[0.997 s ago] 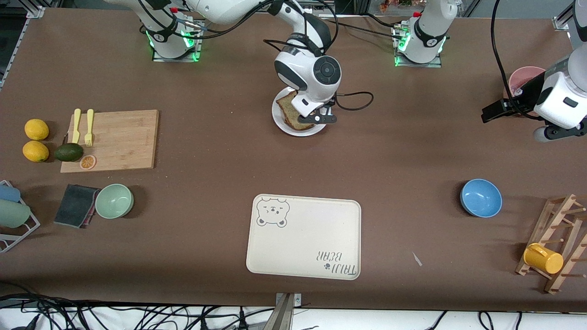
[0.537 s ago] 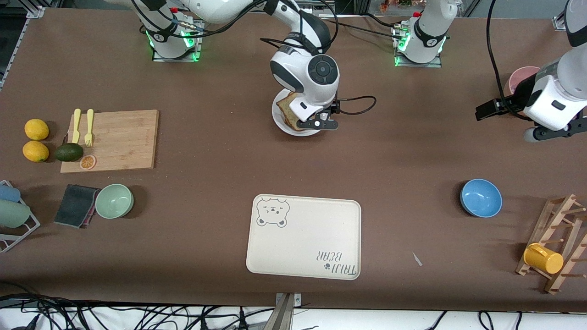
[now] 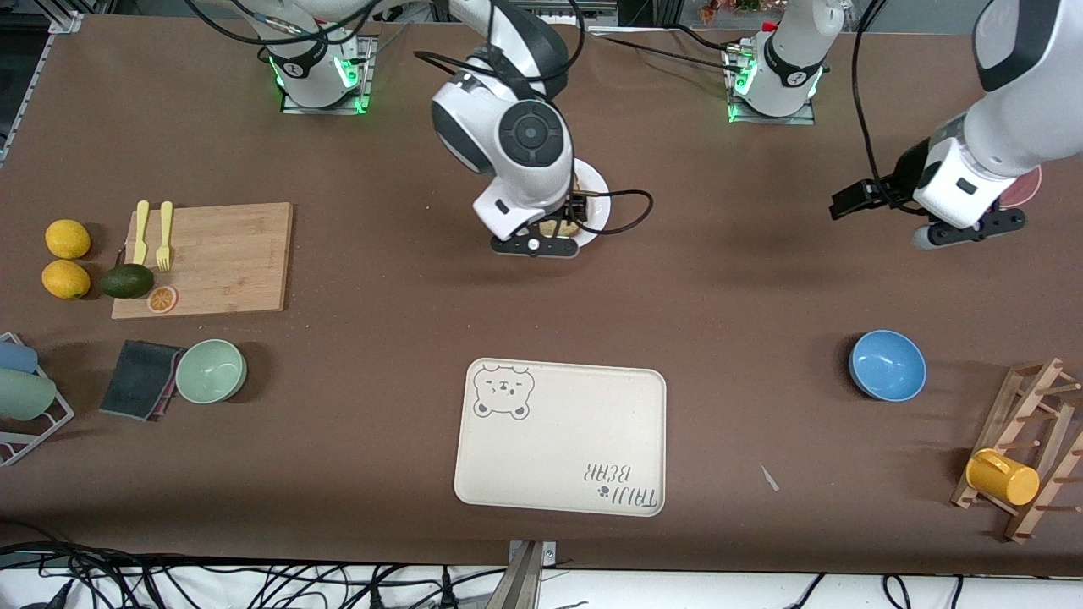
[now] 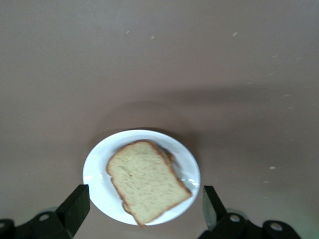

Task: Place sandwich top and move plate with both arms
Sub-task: 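Release the bread onto the toast while the left gripper reaches toward the plate, then return the right gripper to rest while the left gripper approaches the plate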

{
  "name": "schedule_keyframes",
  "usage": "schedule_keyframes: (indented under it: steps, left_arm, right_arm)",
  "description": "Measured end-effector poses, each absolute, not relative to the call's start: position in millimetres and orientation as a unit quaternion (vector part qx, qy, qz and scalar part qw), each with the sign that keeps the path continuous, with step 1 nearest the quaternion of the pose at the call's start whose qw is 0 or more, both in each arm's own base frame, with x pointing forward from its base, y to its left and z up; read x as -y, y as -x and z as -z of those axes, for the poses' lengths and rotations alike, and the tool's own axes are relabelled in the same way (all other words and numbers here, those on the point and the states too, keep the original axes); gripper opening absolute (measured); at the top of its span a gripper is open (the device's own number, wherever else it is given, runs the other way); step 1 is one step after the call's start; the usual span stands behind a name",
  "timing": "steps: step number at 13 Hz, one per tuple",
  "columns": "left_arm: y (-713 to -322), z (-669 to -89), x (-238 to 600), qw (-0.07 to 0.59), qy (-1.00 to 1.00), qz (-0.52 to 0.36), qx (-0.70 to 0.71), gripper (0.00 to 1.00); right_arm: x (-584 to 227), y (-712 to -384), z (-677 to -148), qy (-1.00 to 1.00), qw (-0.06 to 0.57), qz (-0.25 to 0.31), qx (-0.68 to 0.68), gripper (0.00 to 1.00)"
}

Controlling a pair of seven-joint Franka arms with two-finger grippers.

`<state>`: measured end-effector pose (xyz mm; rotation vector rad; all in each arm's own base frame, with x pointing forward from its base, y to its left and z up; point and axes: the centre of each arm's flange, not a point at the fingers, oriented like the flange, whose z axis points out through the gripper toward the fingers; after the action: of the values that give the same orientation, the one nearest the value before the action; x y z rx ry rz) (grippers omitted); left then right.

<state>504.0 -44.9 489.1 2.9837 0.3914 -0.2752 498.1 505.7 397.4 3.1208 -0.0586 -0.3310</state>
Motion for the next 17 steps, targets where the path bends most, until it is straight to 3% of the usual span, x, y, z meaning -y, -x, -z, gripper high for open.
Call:
schedule_keyframes:
  steps: [5, 11, 17]
  left_arm:
    - [-480.0, -420.5, 54.8, 0.155, -0.965, 0.102, -0.185, 1.00]
    - [-477.5, -363.9, 85.5, 0.280, -0.936, 0.100, -0.191, 1.00]
    - [-463.9, -295.3, 148.7, 0.362, -0.916, 0.060, -0.164, 1.00]
  right_arm:
    - [-422.4, -540.7, -448.7, -0.994, 0.003, 0.105, -0.009, 1.00]
    - [-257.7, -578.3, -482.7, -0.992, 0.016, 0.122, -0.019, 1.00]
    - [-98.2, -570.0, -543.5, -0.994, 0.016, 0.096, 0.048, 1.00]
